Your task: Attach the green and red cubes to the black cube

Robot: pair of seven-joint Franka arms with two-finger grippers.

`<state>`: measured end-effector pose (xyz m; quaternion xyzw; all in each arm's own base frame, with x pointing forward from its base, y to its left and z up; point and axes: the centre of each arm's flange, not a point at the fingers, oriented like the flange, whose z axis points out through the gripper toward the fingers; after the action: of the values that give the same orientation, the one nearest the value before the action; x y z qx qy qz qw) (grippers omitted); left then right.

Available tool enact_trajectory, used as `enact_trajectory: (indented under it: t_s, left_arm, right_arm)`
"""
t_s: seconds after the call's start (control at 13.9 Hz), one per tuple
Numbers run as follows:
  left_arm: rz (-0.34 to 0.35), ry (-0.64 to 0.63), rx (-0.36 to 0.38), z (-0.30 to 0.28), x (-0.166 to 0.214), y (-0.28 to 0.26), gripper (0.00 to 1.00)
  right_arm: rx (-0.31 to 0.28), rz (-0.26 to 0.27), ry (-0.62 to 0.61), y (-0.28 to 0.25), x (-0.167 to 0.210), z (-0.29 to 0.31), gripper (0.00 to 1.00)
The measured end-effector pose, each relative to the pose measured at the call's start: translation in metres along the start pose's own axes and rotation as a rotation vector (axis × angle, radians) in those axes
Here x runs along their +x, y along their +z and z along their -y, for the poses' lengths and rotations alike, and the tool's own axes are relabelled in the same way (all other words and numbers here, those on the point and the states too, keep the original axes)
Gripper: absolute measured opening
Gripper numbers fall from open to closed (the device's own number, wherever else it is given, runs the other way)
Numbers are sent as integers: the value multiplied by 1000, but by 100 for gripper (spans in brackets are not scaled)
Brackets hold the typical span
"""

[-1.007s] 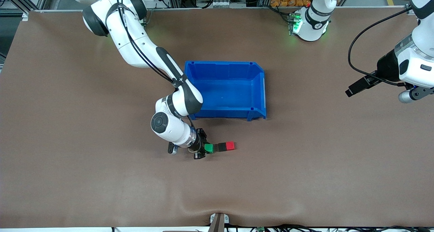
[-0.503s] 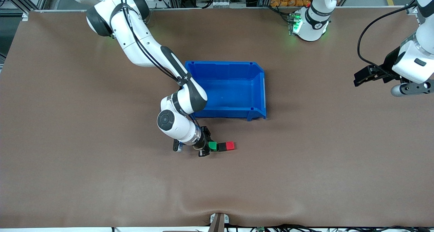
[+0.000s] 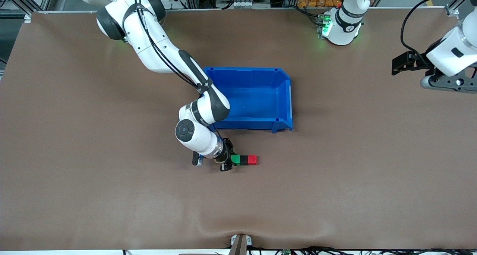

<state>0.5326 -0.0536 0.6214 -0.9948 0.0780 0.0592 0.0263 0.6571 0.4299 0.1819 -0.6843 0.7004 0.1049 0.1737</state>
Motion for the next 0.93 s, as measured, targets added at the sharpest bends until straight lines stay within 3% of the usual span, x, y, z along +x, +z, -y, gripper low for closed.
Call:
enact_trajectory:
  t_s: [0.29,0.36,0.93]
  left_arm:
    - [-23,-3,2,1,-4,-11,100]
    - [-30,-3,2,1,-4,-15,100]
    - [-41,0,3,-1,-4,-19,100]
  right_arm:
    - [24,-8,5,-8,7,10,95]
    - [36,-7,7,-13,10,16,100]
    - [95,7,26,-50,36,52,100]
